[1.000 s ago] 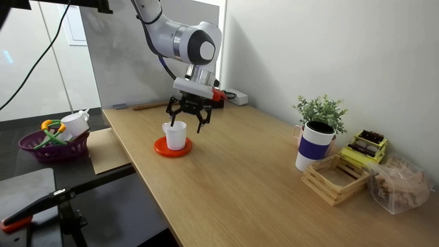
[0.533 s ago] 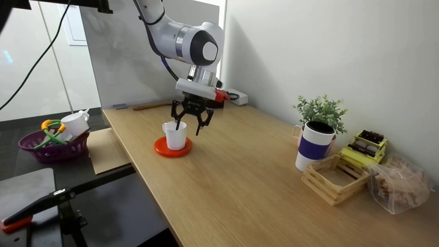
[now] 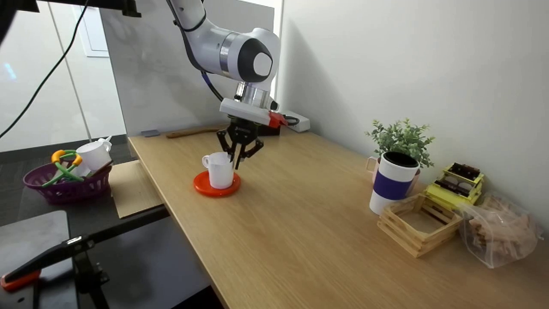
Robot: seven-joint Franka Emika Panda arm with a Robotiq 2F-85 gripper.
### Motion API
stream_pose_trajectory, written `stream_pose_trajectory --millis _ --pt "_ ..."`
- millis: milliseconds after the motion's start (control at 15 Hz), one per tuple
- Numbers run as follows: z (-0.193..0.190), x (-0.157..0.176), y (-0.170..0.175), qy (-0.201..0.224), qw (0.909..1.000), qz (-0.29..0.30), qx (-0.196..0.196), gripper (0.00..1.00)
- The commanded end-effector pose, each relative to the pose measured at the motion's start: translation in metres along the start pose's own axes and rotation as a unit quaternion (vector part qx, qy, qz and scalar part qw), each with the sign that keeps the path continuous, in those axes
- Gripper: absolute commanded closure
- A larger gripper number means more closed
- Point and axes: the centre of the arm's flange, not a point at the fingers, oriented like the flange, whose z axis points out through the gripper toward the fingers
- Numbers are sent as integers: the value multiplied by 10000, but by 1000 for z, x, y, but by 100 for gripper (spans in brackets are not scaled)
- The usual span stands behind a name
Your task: Separate the mug from the side plate.
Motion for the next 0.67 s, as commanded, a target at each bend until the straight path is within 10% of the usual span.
stream_pose_trajectory --millis 0,600 --pt "2 -2 -7 -28 10000 -28 1 100" --pt "-2 4 -41 -48 9999 -104 -77 100"
